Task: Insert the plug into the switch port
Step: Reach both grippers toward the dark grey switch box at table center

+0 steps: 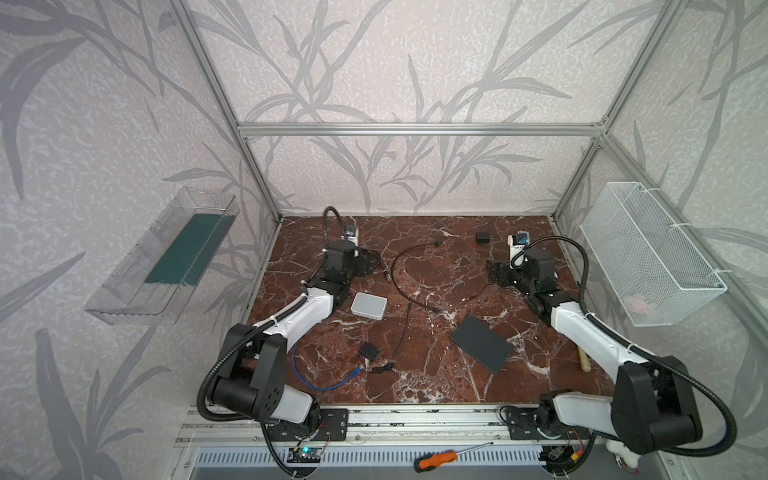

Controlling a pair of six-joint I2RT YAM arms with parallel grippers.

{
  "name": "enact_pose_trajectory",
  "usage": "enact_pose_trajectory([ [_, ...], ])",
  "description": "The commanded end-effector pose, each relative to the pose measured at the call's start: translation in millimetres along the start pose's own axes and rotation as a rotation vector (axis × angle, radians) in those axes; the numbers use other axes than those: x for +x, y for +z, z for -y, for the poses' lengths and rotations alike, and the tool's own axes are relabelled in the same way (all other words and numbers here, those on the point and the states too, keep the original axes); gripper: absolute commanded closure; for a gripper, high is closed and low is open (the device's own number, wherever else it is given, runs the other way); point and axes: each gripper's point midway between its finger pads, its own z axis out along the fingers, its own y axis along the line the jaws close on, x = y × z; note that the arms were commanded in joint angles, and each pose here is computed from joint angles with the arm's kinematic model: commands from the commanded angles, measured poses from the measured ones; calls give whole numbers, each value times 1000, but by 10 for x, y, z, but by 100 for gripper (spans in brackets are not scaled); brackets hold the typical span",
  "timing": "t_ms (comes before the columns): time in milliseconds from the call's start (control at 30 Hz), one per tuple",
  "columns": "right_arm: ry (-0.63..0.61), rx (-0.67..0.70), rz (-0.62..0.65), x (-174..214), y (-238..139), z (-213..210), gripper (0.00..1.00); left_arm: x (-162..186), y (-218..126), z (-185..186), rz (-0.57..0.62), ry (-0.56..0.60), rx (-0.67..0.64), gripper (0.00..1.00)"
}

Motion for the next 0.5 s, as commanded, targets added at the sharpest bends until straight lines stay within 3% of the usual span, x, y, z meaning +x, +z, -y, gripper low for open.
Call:
enact_pose_trajectory([
  [0, 111, -52, -392, 953, -179, -221, 11, 776, -150, 629, -319, 85, 168, 10],
  [167, 166, -88, -596, 1365, -386, -426, 17, 1266, -583, 1408, -513, 181, 453, 13],
  [300, 208, -75, -739, 1637, -562, -434, 19, 1550, -928, 1832, -635, 232, 604, 15],
  [467, 194, -31, -803, 1834, -677, -339, 19, 1846, -1095, 2150, -733, 293, 650, 18],
])
